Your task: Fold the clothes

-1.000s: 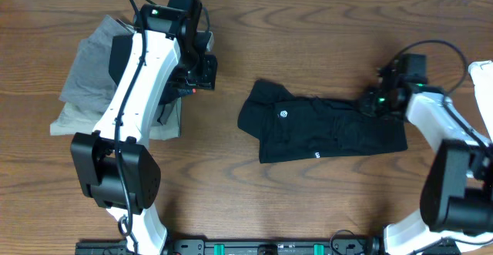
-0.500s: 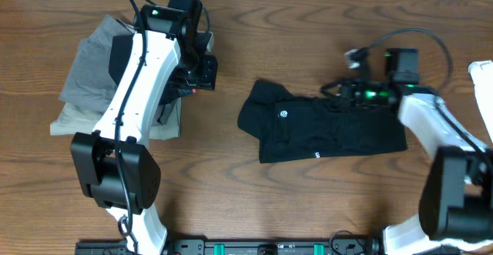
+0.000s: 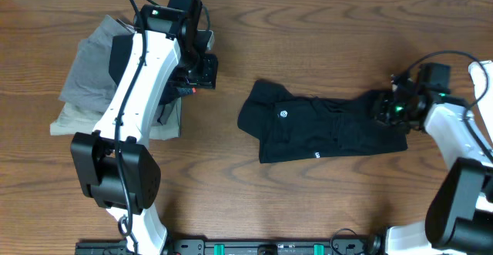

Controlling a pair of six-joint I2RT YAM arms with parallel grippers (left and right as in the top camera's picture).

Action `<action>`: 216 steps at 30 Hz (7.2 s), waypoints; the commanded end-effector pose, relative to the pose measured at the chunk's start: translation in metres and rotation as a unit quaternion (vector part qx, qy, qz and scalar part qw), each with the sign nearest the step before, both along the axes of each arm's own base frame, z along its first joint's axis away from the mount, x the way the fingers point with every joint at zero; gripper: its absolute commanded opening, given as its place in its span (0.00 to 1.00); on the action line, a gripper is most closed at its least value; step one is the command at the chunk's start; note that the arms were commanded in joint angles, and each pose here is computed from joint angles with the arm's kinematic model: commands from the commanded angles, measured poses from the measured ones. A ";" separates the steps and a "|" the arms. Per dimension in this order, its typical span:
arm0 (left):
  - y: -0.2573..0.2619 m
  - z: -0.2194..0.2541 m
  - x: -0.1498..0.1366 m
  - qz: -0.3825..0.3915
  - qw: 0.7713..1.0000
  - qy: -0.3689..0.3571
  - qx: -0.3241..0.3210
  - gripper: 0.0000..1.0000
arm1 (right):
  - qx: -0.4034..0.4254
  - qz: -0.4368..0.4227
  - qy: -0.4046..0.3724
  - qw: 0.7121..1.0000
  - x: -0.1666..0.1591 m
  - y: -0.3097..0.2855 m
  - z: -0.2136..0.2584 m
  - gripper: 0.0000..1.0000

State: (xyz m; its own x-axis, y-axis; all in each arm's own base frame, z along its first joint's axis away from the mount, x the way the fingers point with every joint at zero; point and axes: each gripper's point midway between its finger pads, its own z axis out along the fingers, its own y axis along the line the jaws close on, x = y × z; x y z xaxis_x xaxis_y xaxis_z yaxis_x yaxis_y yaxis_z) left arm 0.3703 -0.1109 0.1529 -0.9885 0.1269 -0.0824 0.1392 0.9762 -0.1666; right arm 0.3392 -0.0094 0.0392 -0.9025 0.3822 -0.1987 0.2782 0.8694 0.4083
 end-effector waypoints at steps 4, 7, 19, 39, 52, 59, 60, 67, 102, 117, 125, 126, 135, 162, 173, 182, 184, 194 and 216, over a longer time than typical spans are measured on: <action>-0.002 0.001 -0.001 0.002 1.000 0.001 -0.005 0.53 | 0.073 0.067 -0.044 0.994 0.014 0.055 -0.002 0.04; -0.001 0.001 -0.001 0.002 1.000 0.002 -0.005 0.53 | 0.134 0.135 -0.112 0.975 0.027 0.089 0.023 0.04; 0.000 0.001 -0.005 0.002 1.000 0.009 -0.003 0.53 | 0.128 0.124 -0.203 0.963 0.053 0.057 0.064 0.07; -0.002 0.002 0.002 0.002 1.000 -0.006 -0.007 0.53 | -0.018 -0.019 0.034 0.999 -0.014 0.005 -0.014 0.06; -0.002 0.002 0.002 0.002 1.000 -0.005 -0.007 0.53 | 0.050 0.027 -0.079 0.995 0.042 0.062 0.003 0.06; -0.001 0.001 -0.002 0.002 1.000 0.003 -0.005 0.53 | 0.105 0.079 -0.150 0.980 0.060 0.080 0.032 0.06; -0.001 0.001 -0.002 0.002 1.000 0.004 -0.004 0.53 | 0.093 0.077 -0.151 0.981 0.060 0.072 0.032 0.07; -0.001 0.001 -0.001 -0.003 1.000 0.000 -0.004 0.53 | 0.044 0.104 -0.104 0.988 0.023 0.036 0.030 0.38; -0.002 0.002 0.001 -0.003 1.000 -0.004 -0.006 0.54 | -0.010 0.119 -0.115 0.986 0.012 0.029 0.052 0.49; -0.003 0.002 0.005 -0.003 1.000 -0.012 -0.007 0.54 | -0.003 0.016 0.019 1.000 -0.026 0.010 -0.019 0.01; -0.003 0.002 0.005 -0.003 1.000 -0.012 -0.007 0.54 | 0.036 0.056 -0.028 0.997 -0.009 0.040 -0.018 0.01; -0.003 0.002 0.005 -0.003 1.000 -0.012 -0.007 0.54 | 0.036 0.063 -0.036 0.997 -0.006 0.044 -0.017 0.01; -0.002 0.002 0.004 -0.003 1.000 -0.010 -0.007 0.54 | 0.055 0.120 -0.128 0.983 0.026 0.084 0.005 0.01; -0.092 -0.102 -0.052 0.020 0.974 0.094 -0.206 0.90 | 0.038 0.109 -0.347 0.931 0.041 0.050 0.155 0.56; -0.148 -0.125 -0.049 0.009 0.969 0.069 -0.238 0.92 | 0.037 0.110 -0.339 0.934 0.039 0.050 0.151 0.56; -0.167 -0.144 -0.056 0.003 0.968 0.083 -0.236 0.79 | 0.041 0.108 -0.326 0.938 0.035 0.051 0.147 0.56; -0.168 -0.143 -0.054 0.002 0.968 0.077 -0.239 0.58 | 0.041 0.108 -0.326 0.938 0.035 0.051 0.147 0.56; -0.152 -0.128 -0.042 -0.009 0.970 0.062 -0.236 0.06 | 0.041 0.108 -0.326 0.938 0.035 0.051 0.146 0.56; -0.142 -0.020 -0.017 -0.160 0.986 -0.048 -0.021 0.06 | 0.031 0.099 -0.323 0.941 0.037 0.046 0.145 0.56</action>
State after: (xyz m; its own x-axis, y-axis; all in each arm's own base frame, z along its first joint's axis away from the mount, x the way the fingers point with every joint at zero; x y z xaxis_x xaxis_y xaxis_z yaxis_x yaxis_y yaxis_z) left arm 0.3632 -0.2351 0.1466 -0.9084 0.3627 -0.2082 0.4034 0.8913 -0.2070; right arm 0.3736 0.0408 0.1761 -0.6736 0.2540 -0.6941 -0.2029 0.8395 0.5041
